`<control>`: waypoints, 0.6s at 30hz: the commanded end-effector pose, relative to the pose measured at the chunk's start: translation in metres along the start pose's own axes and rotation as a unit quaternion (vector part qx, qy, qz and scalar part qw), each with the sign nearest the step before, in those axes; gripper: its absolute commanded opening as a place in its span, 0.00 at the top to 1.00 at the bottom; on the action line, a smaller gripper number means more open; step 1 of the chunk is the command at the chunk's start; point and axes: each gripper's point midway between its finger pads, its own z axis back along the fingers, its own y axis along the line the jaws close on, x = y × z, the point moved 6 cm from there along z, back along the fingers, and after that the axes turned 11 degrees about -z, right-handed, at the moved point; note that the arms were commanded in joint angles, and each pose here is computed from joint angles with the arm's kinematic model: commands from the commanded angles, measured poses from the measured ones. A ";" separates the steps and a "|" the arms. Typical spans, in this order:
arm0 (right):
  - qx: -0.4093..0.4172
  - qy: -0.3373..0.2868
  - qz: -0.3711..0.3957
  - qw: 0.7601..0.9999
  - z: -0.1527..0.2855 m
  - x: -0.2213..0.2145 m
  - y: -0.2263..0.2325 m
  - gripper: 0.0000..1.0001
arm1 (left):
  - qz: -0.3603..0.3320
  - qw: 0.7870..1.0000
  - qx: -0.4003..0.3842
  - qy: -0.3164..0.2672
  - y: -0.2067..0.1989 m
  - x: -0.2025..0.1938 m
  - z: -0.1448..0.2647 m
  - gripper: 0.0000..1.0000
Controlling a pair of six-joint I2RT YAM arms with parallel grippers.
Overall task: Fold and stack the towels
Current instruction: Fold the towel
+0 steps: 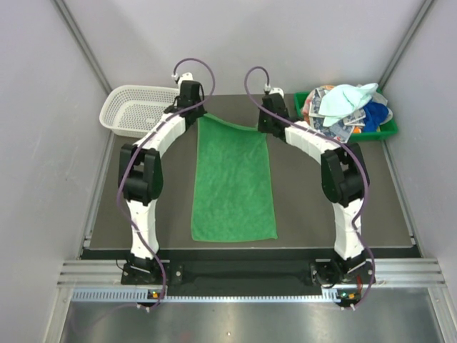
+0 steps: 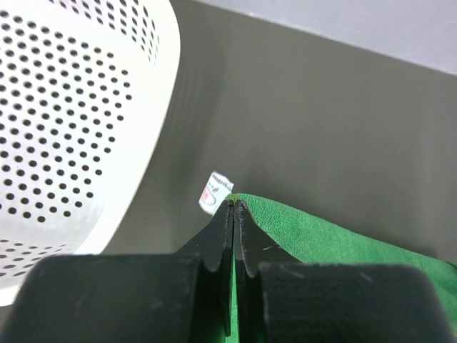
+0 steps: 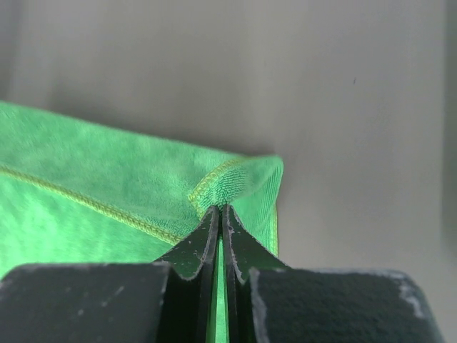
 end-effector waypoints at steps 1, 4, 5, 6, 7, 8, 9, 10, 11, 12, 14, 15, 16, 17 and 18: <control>0.058 -0.076 -0.032 0.995 0.041 0.069 0.026 1.00 | 0.011 0.997 -0.004 -0.075 0.000 0.056 0.035 1.00; 0.067 -0.088 -0.040 0.993 0.049 0.080 0.029 1.00 | 0.012 0.996 0.000 -0.083 0.001 0.063 0.042 1.00; 0.072 -0.093 -0.041 0.992 0.054 0.086 0.032 1.00 | 0.013 0.996 0.000 -0.089 0.002 0.068 0.046 1.00; 0.073 -0.095 -0.043 0.992 0.057 0.088 0.032 1.00 | 0.013 0.996 0.000 -0.089 0.002 0.070 0.048 1.00; 0.075 -0.099 -0.045 0.991 0.060 0.091 0.033 1.00 | 0.012 0.996 0.000 -0.092 0.002 0.072 0.051 1.00; 0.078 -0.102 -0.047 0.991 0.065 0.094 0.034 1.00 | 0.012 0.996 0.000 -0.093 0.003 0.075 0.054 1.00; 0.080 -0.102 -0.050 0.990 0.067 0.095 0.035 0.99 | 0.012 0.996 0.000 -0.092 0.003 0.075 0.056 1.00; 0.081 -0.100 -0.050 0.990 0.069 0.094 0.035 1.00 | 0.014 0.995 0.000 -0.095 0.004 0.078 0.060 1.00; 0.083 -0.104 -0.053 0.990 0.075 0.096 0.035 1.00 | 0.015 0.995 0.000 -0.096 0.004 0.078 0.063 1.00; 0.083 -0.104 -0.058 0.989 0.078 0.095 0.035 1.00 | 0.015 0.996 0.001 -0.093 0.006 0.076 0.065 1.00; 0.082 -0.103 -0.062 0.989 0.085 0.093 0.032 1.00 | 0.019 0.996 0.001 -0.089 0.008 0.074 0.073 1.00; 0.080 -0.099 -0.065 0.990 0.086 0.090 0.032 1.00 | 0.023 0.996 -0.001 -0.088 0.008 0.074 0.076 1.00; 0.076 -0.098 -0.068 0.990 0.088 0.089 0.029 1.00 | 0.028 0.996 -0.001 -0.089 0.009 0.077 0.085 1.00; 0.071 -0.095 -0.072 0.990 0.093 0.085 0.026 1.00 | 0.029 0.996 -0.004 -0.080 0.010 0.069 0.087 1.00; 0.066 -0.090 -0.075 0.991 0.095 0.081 0.024 1.00 | 0.036 0.996 -0.007 -0.077 0.010 0.067 0.091 1.00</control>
